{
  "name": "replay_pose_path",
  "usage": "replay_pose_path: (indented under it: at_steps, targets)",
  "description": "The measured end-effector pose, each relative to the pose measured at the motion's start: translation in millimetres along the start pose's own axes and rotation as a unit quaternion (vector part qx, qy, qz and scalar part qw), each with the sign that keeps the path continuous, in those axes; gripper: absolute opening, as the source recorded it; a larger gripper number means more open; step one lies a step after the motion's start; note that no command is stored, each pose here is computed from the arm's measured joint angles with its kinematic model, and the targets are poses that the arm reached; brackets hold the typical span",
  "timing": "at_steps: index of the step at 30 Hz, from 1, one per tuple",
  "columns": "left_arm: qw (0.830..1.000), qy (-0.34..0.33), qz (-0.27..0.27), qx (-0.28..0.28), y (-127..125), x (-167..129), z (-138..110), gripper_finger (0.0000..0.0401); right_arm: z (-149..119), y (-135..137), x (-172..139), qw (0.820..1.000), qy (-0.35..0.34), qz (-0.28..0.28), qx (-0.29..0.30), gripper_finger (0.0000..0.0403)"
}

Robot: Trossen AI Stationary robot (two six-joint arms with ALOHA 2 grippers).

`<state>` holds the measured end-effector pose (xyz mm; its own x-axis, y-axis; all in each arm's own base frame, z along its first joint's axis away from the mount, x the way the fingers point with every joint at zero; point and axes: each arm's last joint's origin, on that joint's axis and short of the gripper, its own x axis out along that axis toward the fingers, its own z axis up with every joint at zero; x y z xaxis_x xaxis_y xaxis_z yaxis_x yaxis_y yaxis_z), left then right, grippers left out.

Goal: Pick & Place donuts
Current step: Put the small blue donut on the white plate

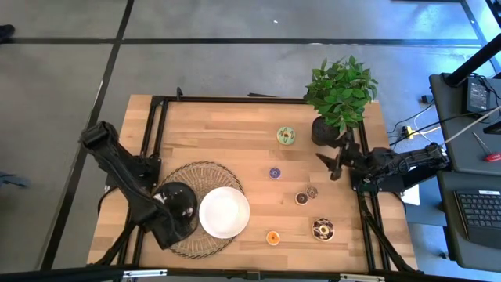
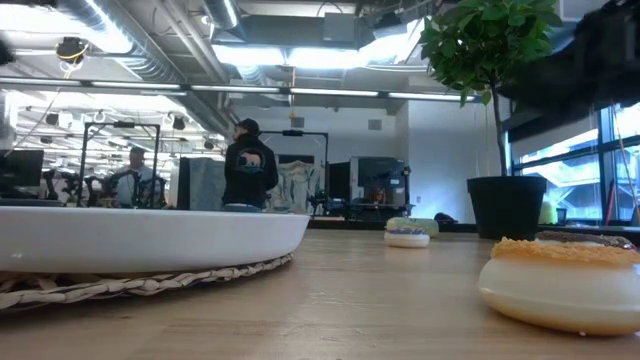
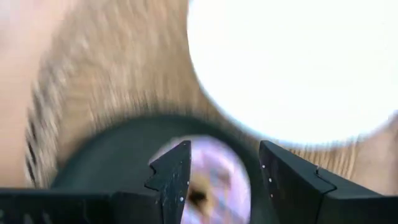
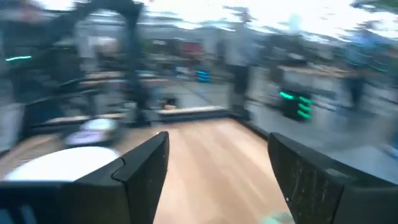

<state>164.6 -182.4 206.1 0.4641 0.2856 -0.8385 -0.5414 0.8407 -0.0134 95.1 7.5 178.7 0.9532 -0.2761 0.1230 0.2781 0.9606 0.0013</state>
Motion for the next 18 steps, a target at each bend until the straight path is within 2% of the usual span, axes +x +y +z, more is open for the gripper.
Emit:
replay_pose_path:
  at_steps: [2, 5, 7, 9, 18]
  targets:
    - [0.998, -0.069, -0.002, -0.012, 4.0, -5.3, 8.8, 0.0184, 1.7, 2.0, 0.4, 0.999, -0.01, 0.031, -0.014, 0.0273]
    - [0.991, -0.132, -0.003, -0.039, 11.0, -11.1, 23.2, 0.0185, 2.0, 2.7, 2.1, 0.999, -0.01, 0.028, -0.017, 0.0273]
    - [0.989, -0.139, -0.004, -0.055, 15.0, -11.5, 33.3, 0.0184, -0.1, 3.7, 3.9, 0.999, 0.001, 0.027, -0.023, 0.0273]
    - [0.989, -0.137, -0.001, -0.047, 17.0, -8.7, 42.7, 0.0183, -2.0, 5.1, 6.2, 0.999, 0.02, 0.028, -0.025, 0.0273]
    - [0.986, -0.158, 0.009, 0.044, 20.0, 17.8, 98.2, 0.0183, 11.2, 13.5, 25.8, 0.995, 0.094, 0.007, -0.025, 0.0273]
